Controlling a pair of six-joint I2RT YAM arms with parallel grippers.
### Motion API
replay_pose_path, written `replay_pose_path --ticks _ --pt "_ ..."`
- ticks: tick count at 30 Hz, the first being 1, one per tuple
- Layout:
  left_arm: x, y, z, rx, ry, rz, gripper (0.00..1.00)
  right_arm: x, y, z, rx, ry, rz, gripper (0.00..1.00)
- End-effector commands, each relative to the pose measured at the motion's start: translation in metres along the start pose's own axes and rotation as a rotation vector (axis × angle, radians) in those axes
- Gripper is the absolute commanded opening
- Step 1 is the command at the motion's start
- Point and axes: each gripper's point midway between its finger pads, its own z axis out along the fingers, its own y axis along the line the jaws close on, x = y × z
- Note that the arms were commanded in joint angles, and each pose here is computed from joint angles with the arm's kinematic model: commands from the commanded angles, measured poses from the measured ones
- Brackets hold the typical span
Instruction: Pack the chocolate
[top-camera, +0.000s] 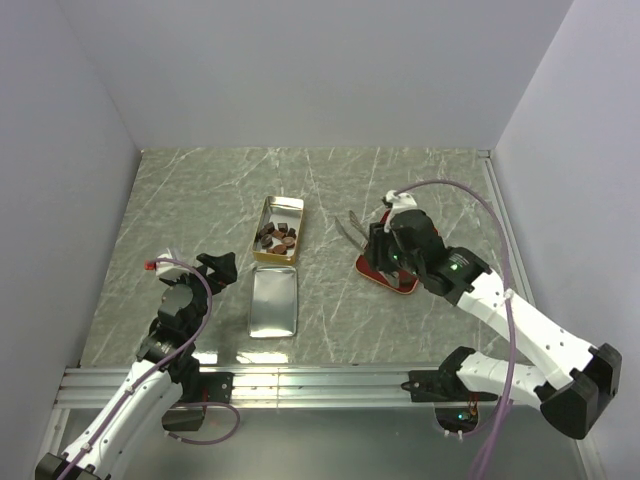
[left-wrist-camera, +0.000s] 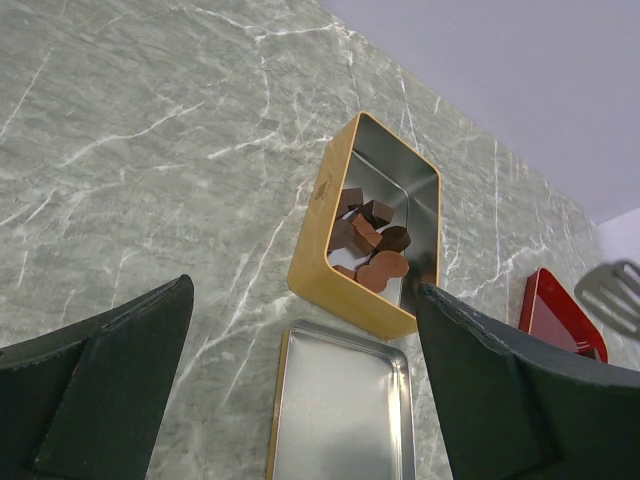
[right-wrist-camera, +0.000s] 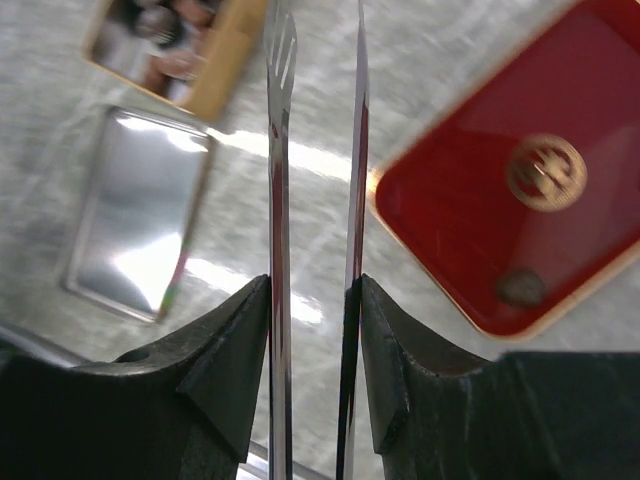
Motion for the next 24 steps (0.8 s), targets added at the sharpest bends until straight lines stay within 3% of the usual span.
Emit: replay_pose_path --ticks 1,10,16,24 --pt "-0.007 -0.006 0.001 0.018 -0.026 -0.017 0.99 0.003 -0.028 -0.015 0.091 -0.033 0.054 0.47" --pt "-0.007 -0.006 0.001 0.02 -0.026 -0.019 0.99 0.033 -0.091 -0.031 0.276 -0.037 0.146 0.47" --pt "-0.007 -0.006 0.001 0.02 -0.026 -0.019 0.99 0.024 -0.097 -0.042 0.288 -0.131 0.211 0.47" --pt "-0.006 -0.006 0.0 0.02 -0.025 -0.018 1.0 0.025 -0.082 -0.024 0.192 -0.173 0.274 0.46"
